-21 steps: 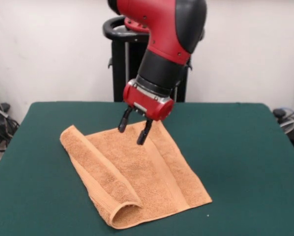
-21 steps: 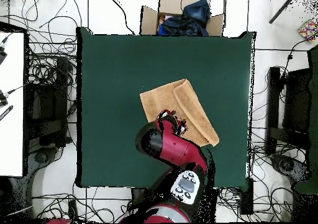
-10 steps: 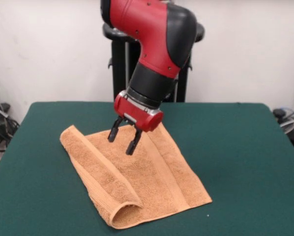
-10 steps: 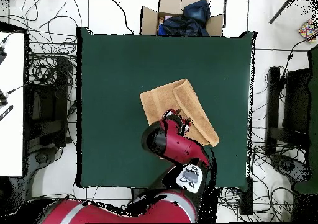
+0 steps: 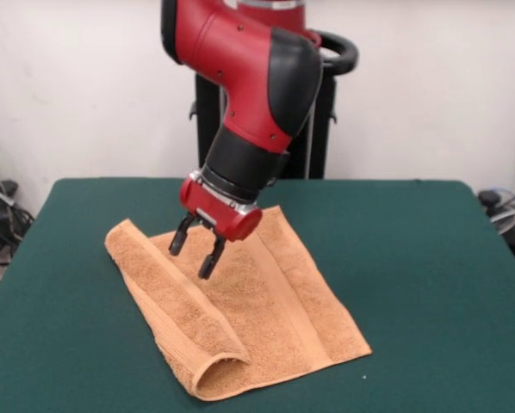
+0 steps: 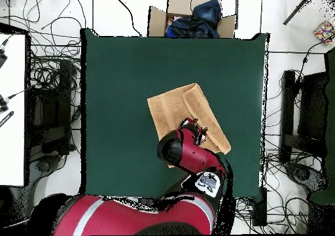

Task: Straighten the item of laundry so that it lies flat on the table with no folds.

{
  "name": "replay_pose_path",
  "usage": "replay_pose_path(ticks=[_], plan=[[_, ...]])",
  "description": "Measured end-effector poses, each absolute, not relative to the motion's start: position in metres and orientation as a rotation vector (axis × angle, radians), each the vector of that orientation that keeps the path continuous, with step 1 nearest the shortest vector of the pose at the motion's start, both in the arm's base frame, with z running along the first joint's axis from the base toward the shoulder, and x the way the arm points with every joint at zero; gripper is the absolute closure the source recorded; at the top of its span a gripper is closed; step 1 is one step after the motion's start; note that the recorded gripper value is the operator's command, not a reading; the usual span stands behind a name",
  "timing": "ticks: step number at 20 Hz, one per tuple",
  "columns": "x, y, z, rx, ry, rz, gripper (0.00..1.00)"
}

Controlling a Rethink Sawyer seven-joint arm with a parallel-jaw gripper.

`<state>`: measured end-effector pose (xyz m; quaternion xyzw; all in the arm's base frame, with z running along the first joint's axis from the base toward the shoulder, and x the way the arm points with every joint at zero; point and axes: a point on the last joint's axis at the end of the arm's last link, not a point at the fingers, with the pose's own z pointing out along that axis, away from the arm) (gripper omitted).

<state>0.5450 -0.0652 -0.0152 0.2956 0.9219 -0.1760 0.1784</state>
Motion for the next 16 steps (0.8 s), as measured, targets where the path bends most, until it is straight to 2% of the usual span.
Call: replay_pose_path(ticks=[16], plan=[[0.535,-0.097,-0.022,0.896,2.61,-0.514,0.0]])
